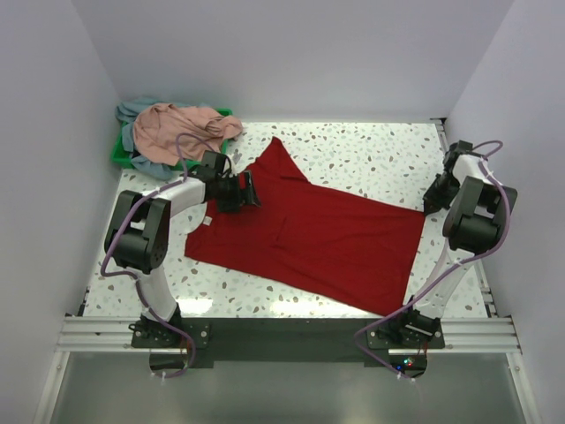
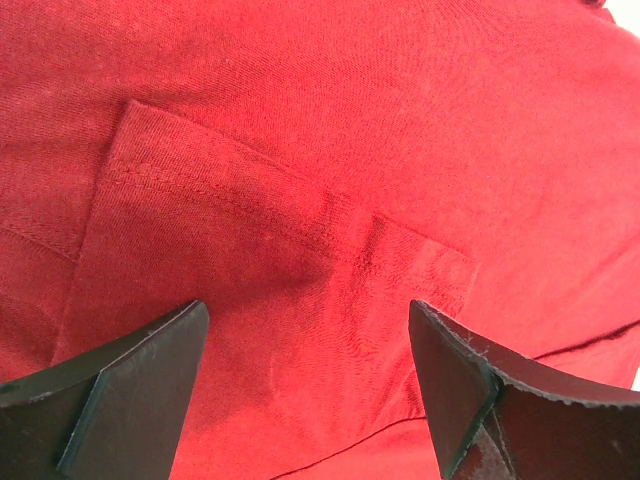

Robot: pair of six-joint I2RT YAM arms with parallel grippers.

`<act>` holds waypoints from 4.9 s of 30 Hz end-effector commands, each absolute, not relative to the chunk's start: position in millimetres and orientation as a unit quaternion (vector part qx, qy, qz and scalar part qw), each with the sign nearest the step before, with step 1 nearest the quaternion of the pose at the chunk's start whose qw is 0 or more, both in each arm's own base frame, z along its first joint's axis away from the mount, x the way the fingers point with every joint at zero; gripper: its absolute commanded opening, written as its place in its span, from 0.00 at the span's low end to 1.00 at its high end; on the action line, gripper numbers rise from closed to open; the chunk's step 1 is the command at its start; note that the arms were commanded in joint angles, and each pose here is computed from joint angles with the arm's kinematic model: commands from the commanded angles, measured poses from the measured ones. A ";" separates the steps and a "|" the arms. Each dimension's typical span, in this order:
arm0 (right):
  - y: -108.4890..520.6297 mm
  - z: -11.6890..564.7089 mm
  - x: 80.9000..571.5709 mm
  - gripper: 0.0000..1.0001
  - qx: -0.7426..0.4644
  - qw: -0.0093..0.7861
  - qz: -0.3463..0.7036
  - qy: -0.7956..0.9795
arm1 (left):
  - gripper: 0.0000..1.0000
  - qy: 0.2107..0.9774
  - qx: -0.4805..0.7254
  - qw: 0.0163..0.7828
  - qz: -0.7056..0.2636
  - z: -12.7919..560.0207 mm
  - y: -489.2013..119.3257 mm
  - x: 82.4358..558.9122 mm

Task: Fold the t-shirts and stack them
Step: Fold the tshirt

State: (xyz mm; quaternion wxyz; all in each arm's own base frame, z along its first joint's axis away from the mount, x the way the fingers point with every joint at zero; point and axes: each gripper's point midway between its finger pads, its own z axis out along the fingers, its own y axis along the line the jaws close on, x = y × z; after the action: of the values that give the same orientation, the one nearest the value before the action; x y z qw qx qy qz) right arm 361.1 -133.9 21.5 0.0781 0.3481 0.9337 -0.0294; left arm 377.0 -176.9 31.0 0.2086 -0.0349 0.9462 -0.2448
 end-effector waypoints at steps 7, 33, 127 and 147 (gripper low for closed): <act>-146.2 35.5 384.2 0.00 0.358 0.108 -0.035 0.927 | 0.89 0.980 -0.039 0.128 -0.144 -29.8 -137.8 339.2; -111.6 41.0 380.8 0.50 0.365 0.140 0.049 0.919 | 0.89 0.943 -0.023 0.230 -0.237 83.4 -184.6 441.3; -120.7 29.2 389.8 0.37 0.361 0.149 0.035 0.920 | 0.12 0.723 -0.167 0.529 -0.412 103.6 -257.9 690.1; -115.7 13.1 379.2 0.07 0.362 0.129 0.036 0.922 | 0.45 0.799 -0.118 0.478 -0.346 64.2 -244.7 642.2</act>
State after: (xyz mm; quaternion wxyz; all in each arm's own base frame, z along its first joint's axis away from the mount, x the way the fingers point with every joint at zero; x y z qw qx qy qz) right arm 376.2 -114.8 14.9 0.1176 0.3603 0.9247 0.0363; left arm 651.0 -260.9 39.3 0.4700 -0.1368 0.7844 -0.3808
